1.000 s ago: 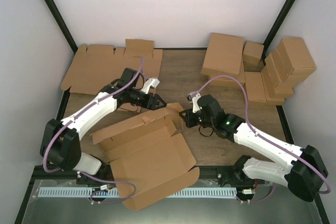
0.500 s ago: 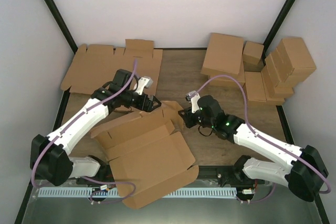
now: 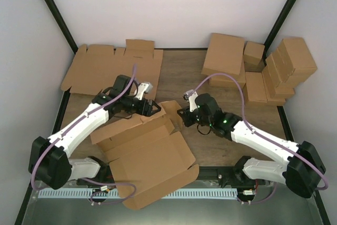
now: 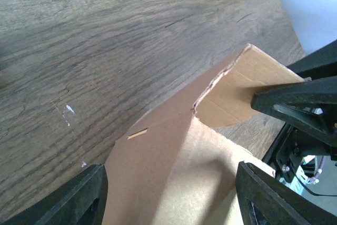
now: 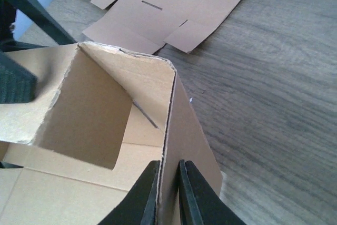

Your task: Fold the paper box

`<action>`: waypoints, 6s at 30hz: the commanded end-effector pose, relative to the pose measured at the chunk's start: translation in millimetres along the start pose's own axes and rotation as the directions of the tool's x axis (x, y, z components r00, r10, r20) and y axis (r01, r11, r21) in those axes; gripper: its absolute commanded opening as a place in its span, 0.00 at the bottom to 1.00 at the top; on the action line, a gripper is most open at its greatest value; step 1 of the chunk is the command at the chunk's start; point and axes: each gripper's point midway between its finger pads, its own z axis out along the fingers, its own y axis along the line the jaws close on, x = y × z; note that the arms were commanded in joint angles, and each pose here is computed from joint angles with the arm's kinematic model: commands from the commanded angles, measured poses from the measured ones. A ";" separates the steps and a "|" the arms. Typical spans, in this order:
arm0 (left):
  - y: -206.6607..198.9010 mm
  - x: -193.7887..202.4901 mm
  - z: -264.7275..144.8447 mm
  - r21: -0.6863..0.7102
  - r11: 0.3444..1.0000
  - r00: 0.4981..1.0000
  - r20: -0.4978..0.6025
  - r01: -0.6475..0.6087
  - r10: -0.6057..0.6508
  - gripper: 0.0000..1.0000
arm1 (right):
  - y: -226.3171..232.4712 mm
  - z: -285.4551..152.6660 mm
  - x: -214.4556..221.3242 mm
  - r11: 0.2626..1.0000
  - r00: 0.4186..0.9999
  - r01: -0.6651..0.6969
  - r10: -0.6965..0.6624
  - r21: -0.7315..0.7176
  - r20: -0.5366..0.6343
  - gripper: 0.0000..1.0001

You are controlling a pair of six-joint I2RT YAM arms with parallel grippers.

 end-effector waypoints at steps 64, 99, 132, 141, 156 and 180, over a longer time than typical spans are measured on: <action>6.5 16.5 -17.8 -0.007 0.971 0.954 0.187 0.241 -0.235 0.68 | 30.6 26.2 11.9 0.991 0.994 0.090 -0.084 -0.100 0.064 0.49; 16.6 -11.9 -53.3 0.190 0.920 0.897 0.227 0.341 -0.380 0.66 | 74.0 27.0 -97.4 0.964 0.965 -0.255 0.258 -0.078 0.034 0.01; 14.3 -6.1 -63.2 0.142 0.962 0.951 0.174 0.234 -0.257 0.88 | 68.4 51.2 -90.2 0.999 0.998 0.046 -0.047 -0.012 -0.050 0.01; 5.0 -2.9 -50.2 0.042 0.986 0.979 0.122 0.162 -0.166 0.89 | 60.3 49.5 -85.3 0.992 0.992 0.127 -0.127 0.007 -0.016 0.02; -0.6 -3.4 -45.5 -0.029 0.998 0.997 0.058 0.060 -0.058 0.93 | 53.4 52.5 -81.6 0.983 0.984 0.179 -0.179 0.032 -0.010 0.01; 16.0 -18.9 -46.7 -0.133 0.987 0.993 0.086 0.091 -0.080 0.76 | 28.5 46.1 -58.1 0.956 0.962 0.274 -0.274 0.107 -0.013 0.29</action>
